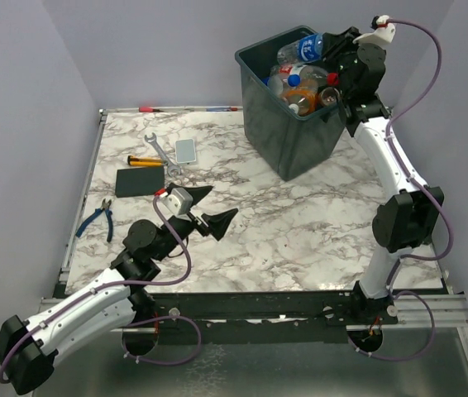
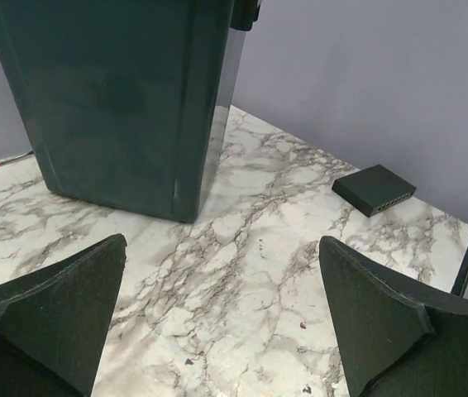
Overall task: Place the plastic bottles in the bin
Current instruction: Place the plastic bottle in the trash bin.
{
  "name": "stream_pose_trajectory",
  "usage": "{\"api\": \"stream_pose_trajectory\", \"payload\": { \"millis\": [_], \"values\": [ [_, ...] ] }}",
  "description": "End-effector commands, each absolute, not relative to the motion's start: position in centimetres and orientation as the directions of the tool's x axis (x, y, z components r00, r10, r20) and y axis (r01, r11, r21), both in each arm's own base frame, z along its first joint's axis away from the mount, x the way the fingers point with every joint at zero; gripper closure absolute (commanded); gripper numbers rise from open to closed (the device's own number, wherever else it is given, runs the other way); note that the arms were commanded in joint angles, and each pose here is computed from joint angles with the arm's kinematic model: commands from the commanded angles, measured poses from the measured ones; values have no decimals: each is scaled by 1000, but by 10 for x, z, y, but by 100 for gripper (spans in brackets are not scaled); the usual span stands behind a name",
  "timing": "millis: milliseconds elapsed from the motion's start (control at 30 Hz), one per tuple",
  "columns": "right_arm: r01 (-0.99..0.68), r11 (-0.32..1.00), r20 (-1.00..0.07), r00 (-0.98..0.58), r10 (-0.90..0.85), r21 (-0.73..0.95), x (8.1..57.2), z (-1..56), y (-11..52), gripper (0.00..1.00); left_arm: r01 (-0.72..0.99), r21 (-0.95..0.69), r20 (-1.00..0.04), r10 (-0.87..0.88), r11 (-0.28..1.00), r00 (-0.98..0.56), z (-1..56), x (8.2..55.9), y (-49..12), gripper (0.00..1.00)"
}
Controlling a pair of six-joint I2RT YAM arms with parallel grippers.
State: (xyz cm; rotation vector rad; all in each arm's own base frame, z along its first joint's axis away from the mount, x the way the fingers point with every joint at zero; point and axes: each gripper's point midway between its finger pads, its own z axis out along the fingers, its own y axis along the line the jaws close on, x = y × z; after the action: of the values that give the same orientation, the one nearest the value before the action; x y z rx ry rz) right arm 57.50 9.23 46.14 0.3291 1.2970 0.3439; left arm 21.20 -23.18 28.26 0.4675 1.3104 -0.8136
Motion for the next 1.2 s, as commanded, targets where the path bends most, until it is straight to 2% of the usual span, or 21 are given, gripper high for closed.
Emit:
{"api": "stream_pose_trajectory", "payload": {
  "millis": [0,133,267,700,733,767,833,900,1000,1167],
  "values": [
    [-186,840,-836,126,535,509,573,463,110,100,757,-124,-967,-249,642,53,281,212,-235,1],
    [-274,744,-773,3,635,610,574,454,115,100,762,-124,-969,-244,636,46,280,212,-237,1],
    [-308,697,-751,-99,653,648,576,445,120,100,765,-126,-969,-244,632,42,279,212,-238,1],
    [-194,677,-699,-316,642,710,615,371,126,100,770,-127,-972,-233,625,29,275,212,-241,1],
    [-187,679,-698,-319,642,710,617,369,126,97,771,-127,-972,-232,624,28,275,212,-241,1],
    [-186,680,-698,-320,641,709,618,368,126,88,771,-127,-972,-231,625,27,274,212,-241,1],
    [-182,682,-699,-321,639,708,617,368,124,63,770,-129,-972,-232,625,26,274,213,-241,1],
    [-179,689,-704,-310,639,703,614,371,122,47,770,-129,-972,-232,625,26,274,213,-241,1],
    [-173,707,-723,-280,632,686,611,381,116,36,769,-129,-973,-230,626,24,274,213,-242,1],
    [-178,739,-758,-228,611,650,603,406,109,29,770,-133,-973,-231,624,20,274,214,-243,1]
  ]
}}
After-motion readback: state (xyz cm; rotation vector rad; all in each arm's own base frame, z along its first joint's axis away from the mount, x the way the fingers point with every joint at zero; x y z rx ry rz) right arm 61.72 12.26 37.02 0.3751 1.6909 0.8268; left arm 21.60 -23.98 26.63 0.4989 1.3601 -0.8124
